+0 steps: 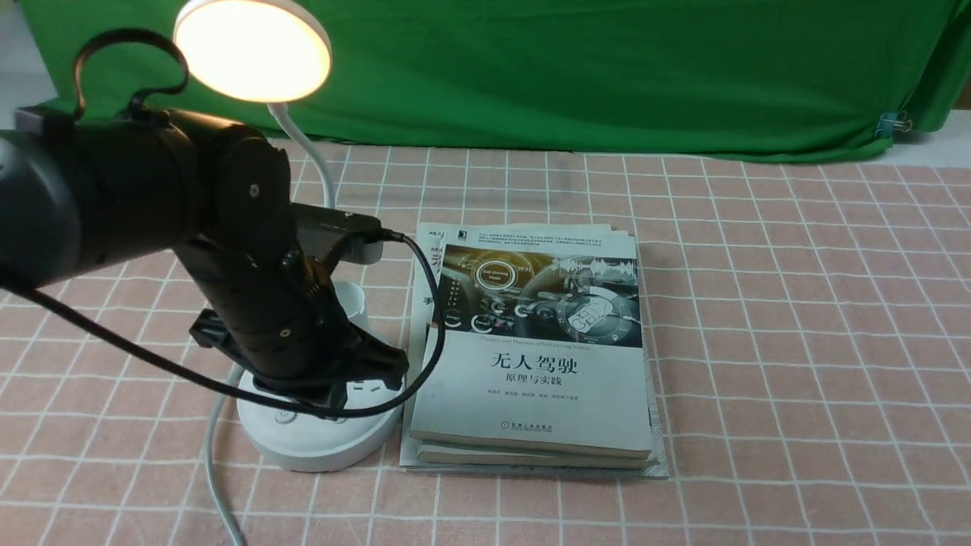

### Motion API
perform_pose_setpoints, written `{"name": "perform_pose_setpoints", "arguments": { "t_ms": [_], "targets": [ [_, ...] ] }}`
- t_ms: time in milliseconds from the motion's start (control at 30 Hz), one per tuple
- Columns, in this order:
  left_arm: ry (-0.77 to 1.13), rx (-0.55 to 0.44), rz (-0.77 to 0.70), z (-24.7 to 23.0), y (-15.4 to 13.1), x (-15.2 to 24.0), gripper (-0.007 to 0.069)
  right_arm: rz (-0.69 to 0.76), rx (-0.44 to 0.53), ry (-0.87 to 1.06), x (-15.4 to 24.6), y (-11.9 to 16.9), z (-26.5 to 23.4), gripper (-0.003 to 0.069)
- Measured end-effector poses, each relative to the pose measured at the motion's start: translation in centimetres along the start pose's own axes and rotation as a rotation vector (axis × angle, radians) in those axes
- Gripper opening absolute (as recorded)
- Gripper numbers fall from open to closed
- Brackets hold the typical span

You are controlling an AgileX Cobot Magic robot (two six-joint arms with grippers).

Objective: Turn off the table lamp on the pink coffee tablecloth by hand.
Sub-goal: 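Press the power button on the round power strip under the lamp with the left gripper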

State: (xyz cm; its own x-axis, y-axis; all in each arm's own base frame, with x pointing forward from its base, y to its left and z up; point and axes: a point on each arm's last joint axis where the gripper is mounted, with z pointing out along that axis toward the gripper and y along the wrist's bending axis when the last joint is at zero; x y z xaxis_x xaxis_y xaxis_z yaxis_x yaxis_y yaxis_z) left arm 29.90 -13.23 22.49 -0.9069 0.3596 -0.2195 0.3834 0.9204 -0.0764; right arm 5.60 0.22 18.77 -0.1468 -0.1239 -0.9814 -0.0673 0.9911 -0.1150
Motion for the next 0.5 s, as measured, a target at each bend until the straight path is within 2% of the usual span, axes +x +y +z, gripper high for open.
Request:
{"name": "perform_pose_setpoints", "arguments": {
  "t_ms": [300,500],
  "targets": [
    [0.067,-0.013,-0.003,3.5,0.5,-0.6,-0.0008,0.000,0.000,0.000,0.0,0.0,0.0,0.0240],
    [0.058,-0.017,0.000,3.5,0.5,-0.9,-0.0008,0.000,0.000,0.000,0.0,0.0,0.0,0.0240]
  ]
}}
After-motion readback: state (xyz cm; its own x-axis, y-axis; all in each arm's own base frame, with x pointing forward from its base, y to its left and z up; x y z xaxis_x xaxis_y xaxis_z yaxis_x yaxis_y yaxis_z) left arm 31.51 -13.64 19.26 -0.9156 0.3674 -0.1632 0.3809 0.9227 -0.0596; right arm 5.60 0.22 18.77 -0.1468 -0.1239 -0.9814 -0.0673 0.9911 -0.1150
